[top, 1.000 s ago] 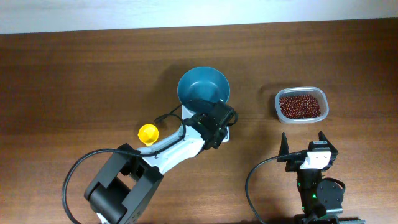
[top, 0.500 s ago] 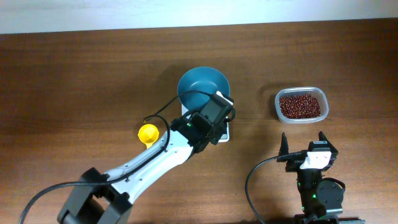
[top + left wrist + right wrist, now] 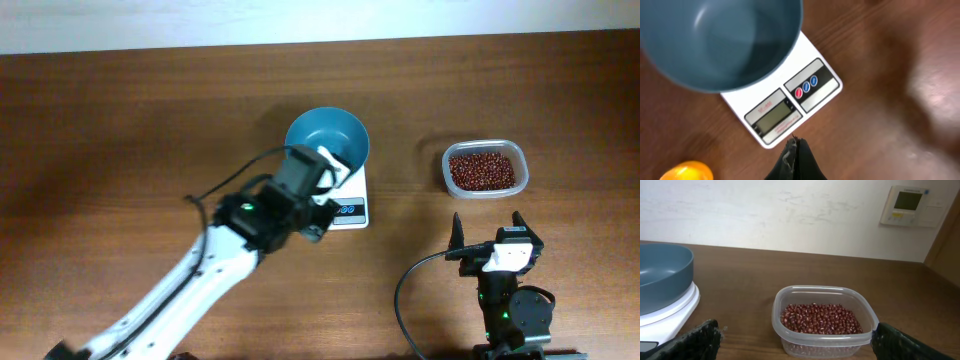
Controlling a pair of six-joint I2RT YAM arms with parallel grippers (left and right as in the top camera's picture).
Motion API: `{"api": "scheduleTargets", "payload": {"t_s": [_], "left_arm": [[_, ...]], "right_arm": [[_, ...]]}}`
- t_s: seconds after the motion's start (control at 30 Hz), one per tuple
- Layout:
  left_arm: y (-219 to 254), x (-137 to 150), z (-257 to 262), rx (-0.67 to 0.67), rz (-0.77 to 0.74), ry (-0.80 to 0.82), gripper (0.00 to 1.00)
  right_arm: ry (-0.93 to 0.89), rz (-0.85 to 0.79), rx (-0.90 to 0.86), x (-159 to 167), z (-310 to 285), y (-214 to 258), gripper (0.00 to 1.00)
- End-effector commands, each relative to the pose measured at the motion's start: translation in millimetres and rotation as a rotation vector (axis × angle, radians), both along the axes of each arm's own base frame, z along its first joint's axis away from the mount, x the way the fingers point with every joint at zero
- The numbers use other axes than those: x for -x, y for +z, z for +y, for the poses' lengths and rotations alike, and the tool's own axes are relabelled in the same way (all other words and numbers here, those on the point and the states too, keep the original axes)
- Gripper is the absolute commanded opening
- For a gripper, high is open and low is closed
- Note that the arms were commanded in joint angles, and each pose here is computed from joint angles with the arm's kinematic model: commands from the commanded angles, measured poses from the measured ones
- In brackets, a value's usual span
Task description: Scoop item into bowl and weigh 50g on scale
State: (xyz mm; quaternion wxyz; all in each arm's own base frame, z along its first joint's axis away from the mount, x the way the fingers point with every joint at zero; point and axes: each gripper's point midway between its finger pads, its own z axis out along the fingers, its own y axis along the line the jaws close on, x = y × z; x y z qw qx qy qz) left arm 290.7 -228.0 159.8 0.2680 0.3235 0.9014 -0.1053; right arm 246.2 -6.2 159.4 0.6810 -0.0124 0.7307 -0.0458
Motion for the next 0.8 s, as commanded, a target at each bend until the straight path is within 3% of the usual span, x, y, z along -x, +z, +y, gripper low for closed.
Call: {"api": "scheduleTargets", "payload": {"t_s": [0.0,0.2,0.47,0.67,0.77], "left_arm": [[25,11,9,0.129,0.042,-0.030,0.00],[44,6,25,0.236,0.073,0.138,0.00],[44,5,26,0.239,0.073,0.154,0.00],[28,2,24,0.178,0.080,0.094,0.00],[-1,3,12,0.133,0.141,-0.037,0.00]], "right_arm": [[-0.014,0.001,-0.005,0,-2,-2,0.99],[-0.014,0.001,-0.006,0,-2,-2,0.99],[-0.013,0.002,-0.005,0,-2,-2,0.99],[-0.014,0.002,-0.006,0,-2,-2,0.99],[-0.014,0.001,-0.006,0,-2,-2,0.99]]}}
